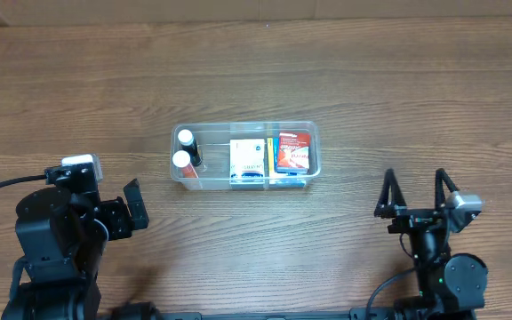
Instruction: Pack container
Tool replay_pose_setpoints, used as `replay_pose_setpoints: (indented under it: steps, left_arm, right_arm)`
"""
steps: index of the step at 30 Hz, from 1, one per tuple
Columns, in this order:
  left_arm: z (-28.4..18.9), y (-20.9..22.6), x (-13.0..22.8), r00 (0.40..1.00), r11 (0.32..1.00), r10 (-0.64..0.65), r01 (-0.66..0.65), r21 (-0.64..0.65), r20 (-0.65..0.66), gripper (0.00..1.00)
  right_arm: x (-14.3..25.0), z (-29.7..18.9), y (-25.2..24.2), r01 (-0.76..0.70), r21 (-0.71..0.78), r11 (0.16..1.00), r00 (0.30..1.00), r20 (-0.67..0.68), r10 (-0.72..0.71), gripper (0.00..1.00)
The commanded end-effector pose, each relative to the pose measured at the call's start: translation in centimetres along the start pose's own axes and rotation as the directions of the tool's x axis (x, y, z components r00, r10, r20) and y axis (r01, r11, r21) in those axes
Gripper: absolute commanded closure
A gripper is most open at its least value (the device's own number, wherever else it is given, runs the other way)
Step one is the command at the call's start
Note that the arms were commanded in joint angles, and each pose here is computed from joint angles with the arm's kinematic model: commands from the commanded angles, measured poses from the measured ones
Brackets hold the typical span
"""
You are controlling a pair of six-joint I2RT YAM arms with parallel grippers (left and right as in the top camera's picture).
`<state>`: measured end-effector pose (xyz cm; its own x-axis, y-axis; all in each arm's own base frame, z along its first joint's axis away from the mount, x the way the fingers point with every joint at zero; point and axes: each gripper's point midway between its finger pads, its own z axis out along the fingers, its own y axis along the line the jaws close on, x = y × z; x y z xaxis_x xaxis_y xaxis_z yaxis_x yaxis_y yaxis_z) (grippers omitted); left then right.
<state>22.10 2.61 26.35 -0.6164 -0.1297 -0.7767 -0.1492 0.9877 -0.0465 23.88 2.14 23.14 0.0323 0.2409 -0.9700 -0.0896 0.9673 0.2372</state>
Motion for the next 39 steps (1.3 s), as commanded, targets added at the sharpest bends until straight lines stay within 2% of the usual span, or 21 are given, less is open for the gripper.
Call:
replay_pose_setpoints:
  steps: [1, 5, 9, 35, 39]
  left_arm:
    - [0.1, 0.3, 0.1, 1.0, 1.0, -0.01, 0.01, -0.016, 0.0, 0.0]
    - [0.1, 0.3, 0.1, 1.0, 1.0, -0.01, 0.01, -0.016, 0.0, 0.0]
    - [0.1, 0.3, 0.1, 1.0, 1.0, -0.01, 0.01, -0.016, 0.0, 0.0]
    - [0.1, 0.3, 0.1, 1.0, 1.0, -0.01, 0.01, -0.016, 0.0, 0.0]
    - [0.1, 0.5, 0.9, 0.999, 1.0, -0.006, 0.005, -0.026, -0.034, 0.0]
  right_arm:
    - [1.4, -0.1, 0.3, 0.059, -0.038, 0.998, 0.998, 0.024, -0.058, 0.0]
    - [3.0, 0.1, 0.0, 0.09, -0.039, 0.995, 0.996, -0.004, -0.091, 0.0]
    - [6.3, 0.2, -0.8, 0.098, -0.024, 0.995, 0.99, -0.097, -0.1, 0.0]
    - [6.2, 0.2, -0.7, 0.086, -0.031, 0.996, 0.991, -0.095, -0.089, 0.0]
    - [6.2, 0.2, -0.7, 0.086, -0.031, 0.996, 0.991, -0.095, -0.089, 0.0]
